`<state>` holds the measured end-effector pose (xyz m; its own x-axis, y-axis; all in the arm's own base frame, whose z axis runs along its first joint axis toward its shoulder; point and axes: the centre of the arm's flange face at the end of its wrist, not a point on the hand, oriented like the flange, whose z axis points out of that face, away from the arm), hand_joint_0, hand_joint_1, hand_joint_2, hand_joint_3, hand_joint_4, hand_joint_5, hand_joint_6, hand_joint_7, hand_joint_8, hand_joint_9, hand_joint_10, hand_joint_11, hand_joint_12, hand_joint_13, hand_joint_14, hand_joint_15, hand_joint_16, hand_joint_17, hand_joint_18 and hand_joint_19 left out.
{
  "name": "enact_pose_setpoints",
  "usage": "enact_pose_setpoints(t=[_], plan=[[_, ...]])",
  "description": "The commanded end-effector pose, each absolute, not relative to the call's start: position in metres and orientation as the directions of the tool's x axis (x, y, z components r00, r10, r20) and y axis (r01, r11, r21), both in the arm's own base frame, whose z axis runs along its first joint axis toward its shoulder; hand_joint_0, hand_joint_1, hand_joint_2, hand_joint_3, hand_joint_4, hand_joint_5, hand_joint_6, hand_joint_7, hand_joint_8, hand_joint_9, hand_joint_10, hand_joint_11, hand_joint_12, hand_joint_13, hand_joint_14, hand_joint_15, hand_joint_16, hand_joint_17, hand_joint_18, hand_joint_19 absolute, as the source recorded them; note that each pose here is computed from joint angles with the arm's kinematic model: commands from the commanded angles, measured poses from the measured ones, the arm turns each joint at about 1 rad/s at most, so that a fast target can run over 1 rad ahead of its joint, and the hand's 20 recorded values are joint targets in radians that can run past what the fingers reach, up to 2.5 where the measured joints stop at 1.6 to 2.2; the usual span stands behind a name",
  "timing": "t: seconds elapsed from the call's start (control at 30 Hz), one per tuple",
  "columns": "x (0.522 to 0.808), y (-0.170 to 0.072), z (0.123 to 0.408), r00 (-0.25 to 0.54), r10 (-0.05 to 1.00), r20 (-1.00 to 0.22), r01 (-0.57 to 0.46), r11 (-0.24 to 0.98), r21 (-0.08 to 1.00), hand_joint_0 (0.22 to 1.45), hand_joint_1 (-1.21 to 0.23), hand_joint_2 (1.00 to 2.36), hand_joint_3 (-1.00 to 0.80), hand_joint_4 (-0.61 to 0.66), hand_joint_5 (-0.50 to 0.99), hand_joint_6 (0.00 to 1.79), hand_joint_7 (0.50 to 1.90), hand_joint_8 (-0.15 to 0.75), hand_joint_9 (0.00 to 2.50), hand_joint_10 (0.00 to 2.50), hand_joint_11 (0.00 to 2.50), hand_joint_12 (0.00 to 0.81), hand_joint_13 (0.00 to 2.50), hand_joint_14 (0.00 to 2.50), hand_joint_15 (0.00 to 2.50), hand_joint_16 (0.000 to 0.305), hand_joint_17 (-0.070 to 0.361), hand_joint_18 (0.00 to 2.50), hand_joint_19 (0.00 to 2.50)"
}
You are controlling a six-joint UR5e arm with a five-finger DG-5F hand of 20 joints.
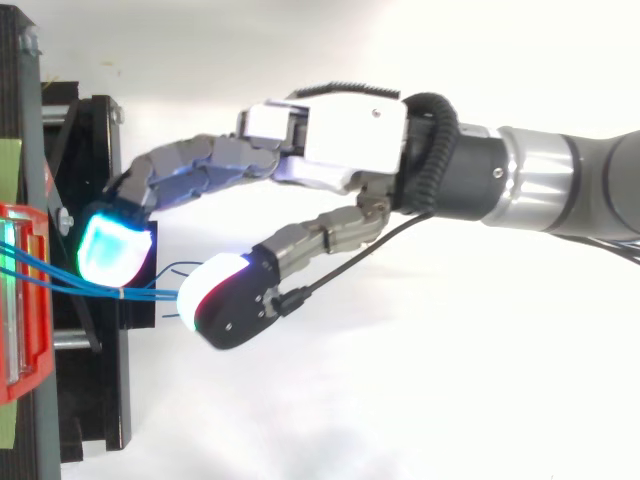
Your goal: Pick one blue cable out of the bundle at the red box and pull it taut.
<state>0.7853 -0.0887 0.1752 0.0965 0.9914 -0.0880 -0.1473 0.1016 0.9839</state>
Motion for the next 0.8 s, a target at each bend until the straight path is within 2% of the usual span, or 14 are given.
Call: enact_pose_setpoints(t=[0.0, 0.27, 0.57, 0.77], plan=[[0.795, -0.083, 0.171, 0.072, 0.994, -0.086, -0.162, 0.096, 0.982, 0.49, -0.64, 1.0, -0.5, 0.3, -0.14, 0.5, 0.87, 0.31, 0.51, 0.0, 0.04, 0.396, 0.32, 0.0, 0.09, 0.061, 0.138, 0.25, 0.04], [0.796, -0.075, 0.173, 0.063, 0.993, -0.097, -0.168, 0.107, 0.98, 0.55, -0.69, 1.0, -0.5, 0.27, -0.14, 0.5, 1.0, 0.292, 0.5, 0.0, 0.05, 0.377, 0.32, 0.0, 0.09, 0.057, 0.129, 0.24, 0.04], [0.799, -0.072, 0.176, 0.062, 0.993, -0.099, -0.189, 0.109, 0.976, 0.56, -0.68, 1.0, -0.49, 0.26, -0.14, 0.5, 1.03, 0.287, 0.49, 0.0, 0.06, 0.376, 0.31, 0.0, 0.09, 0.057, 0.127, 0.24, 0.05], [0.798, -0.08, 0.177, 0.071, 0.993, -0.097, -0.189, 0.109, 0.976, 0.57, -0.67, 1.0, -0.46, 0.26, -0.13, 0.5, 1.06, 0.287, 0.5, 0.0, 0.06, 0.374, 0.31, 0.0, 0.09, 0.056, 0.127, 0.24, 0.04]])
